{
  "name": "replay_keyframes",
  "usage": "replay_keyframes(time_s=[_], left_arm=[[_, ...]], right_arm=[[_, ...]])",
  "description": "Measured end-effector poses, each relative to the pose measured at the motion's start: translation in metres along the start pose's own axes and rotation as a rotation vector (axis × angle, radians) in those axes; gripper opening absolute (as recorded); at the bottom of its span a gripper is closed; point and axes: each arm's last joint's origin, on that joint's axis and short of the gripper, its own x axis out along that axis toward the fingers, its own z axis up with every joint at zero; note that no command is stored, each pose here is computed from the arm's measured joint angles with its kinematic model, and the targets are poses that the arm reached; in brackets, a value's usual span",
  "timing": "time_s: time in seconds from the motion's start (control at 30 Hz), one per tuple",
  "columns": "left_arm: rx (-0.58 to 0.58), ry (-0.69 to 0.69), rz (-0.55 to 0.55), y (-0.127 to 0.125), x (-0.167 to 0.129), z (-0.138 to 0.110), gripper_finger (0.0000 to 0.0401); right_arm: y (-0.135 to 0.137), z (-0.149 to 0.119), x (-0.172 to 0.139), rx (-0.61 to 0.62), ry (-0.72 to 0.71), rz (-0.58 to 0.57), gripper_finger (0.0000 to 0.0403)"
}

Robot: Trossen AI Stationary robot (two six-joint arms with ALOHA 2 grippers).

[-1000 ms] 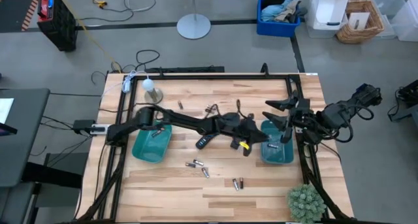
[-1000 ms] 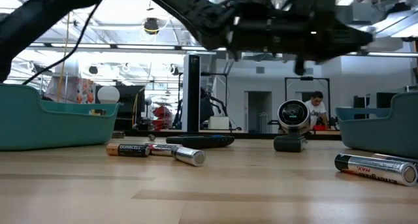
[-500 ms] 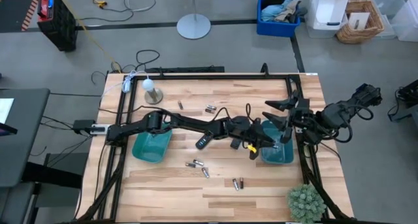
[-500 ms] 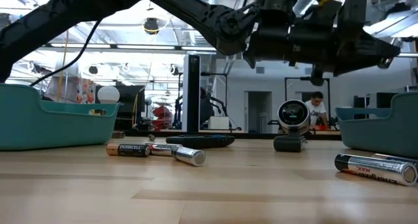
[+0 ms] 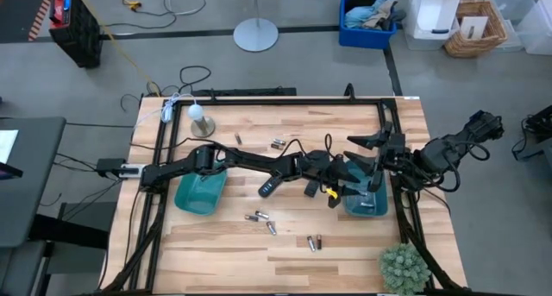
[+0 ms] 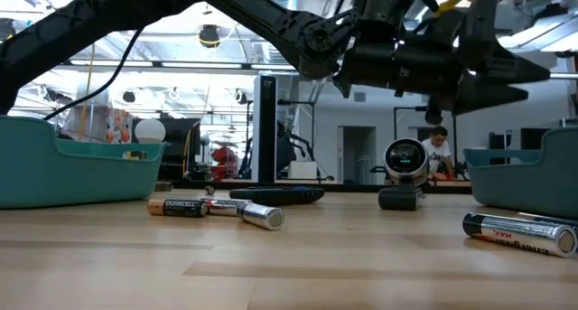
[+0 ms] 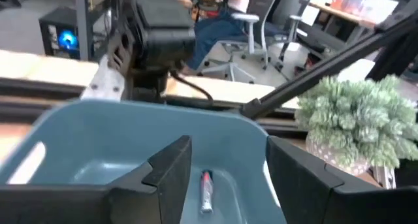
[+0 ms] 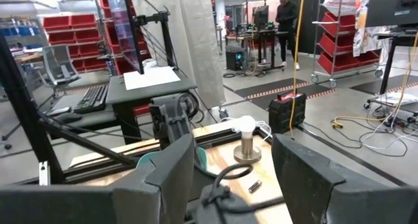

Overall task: Sort batteries
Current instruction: Put the silver battery into the blue bin

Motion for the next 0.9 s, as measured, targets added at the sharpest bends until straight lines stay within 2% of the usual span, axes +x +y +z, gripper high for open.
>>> replay_keyframes(time_s=[0.23, 0.33, 0.47, 0.5, 0.8, 0.9], left_arm=[[0.015, -0.015, 0.013, 0.009, -0.002, 0.002, 0.0141], [0.036, -0.001, 0.028, 0.013, -0.006, 0.008, 0.0097], [0.116, 0.042, 0.042, 0.007, -0.013, 0.024, 0.0019], [0.131, 0.055, 0.041, 0.005, -0.016, 0.028, 0.001], [0.214, 0.115, 0.068, -0.013, -0.03, 0.055, 0.0001], [0.207, 0.097, 0.082, -0.016, -0.039, 0.051, 0.0001]], right_arm=[[0.006, -0.001, -0.005, -0.005, 0.008, 0.048, 0.0221], [0.008, -0.002, -0.007, -0.007, 0.011, 0.065, 0.0221], [0.009, -0.003, -0.008, -0.02, 0.023, 0.075, 0.0221], [0.009, -0.004, -0.008, -0.027, 0.029, 0.075, 0.0221], [0.009, -0.009, -0.008, -0.048, 0.059, 0.07, 0.0221], [0.009, -0.01, -0.008, -0.055, 0.065, 0.071, 0.0221]])
